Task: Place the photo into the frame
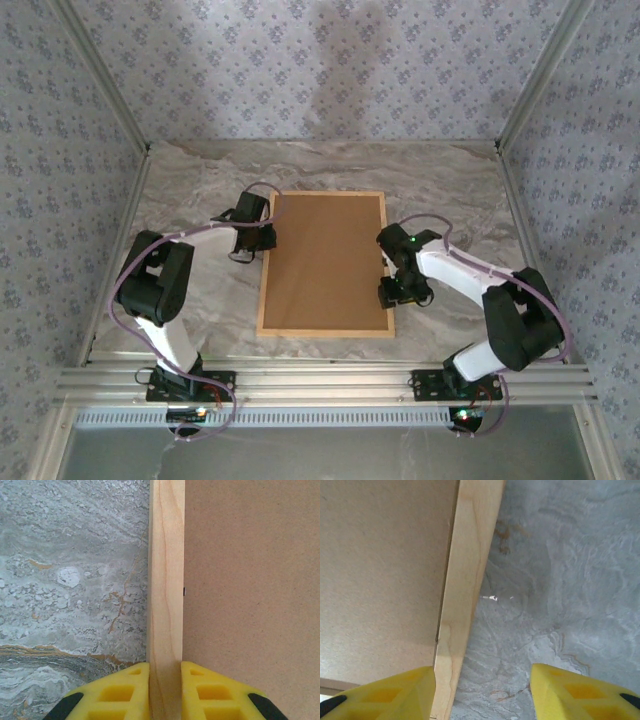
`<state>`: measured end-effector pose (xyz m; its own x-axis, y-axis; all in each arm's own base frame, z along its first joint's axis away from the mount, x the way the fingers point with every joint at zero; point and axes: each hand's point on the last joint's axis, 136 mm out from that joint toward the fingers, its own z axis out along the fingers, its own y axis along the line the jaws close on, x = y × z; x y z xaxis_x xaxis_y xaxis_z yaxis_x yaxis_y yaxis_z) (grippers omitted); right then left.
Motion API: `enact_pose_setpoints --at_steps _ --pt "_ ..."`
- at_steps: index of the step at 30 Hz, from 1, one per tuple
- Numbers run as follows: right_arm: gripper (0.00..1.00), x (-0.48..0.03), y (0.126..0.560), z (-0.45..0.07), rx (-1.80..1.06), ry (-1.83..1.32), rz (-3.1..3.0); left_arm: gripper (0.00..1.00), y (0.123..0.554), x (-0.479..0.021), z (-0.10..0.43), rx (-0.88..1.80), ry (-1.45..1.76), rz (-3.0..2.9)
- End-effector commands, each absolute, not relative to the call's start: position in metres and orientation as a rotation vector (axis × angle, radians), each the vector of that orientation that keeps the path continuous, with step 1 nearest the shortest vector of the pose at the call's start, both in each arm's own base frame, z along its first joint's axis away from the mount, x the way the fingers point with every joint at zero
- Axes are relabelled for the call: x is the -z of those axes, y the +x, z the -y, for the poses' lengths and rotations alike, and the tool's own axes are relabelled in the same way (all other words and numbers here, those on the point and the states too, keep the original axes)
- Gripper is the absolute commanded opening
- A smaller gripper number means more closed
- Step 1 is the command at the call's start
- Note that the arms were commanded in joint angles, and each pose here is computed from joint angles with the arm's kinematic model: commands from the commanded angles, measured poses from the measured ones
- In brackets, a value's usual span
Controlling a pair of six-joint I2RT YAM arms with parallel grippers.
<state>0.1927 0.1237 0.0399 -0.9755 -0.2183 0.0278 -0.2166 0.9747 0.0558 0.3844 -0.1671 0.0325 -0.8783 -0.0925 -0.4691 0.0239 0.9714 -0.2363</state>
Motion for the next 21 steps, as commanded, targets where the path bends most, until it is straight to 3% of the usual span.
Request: enact_pose_setpoints --at_steps 1,21 --pt "0.53 -0.034 0.187 -0.124 0.082 0.306 3.067 0.19 0.361 -0.010 0.173 0.347 -0.009 -2.722" --pt "0.51 -0.015 0.205 -0.137 0.095 0.340 3.074 0.19 0.362 -0.009 0.174 0.354 -0.008 -2.719"
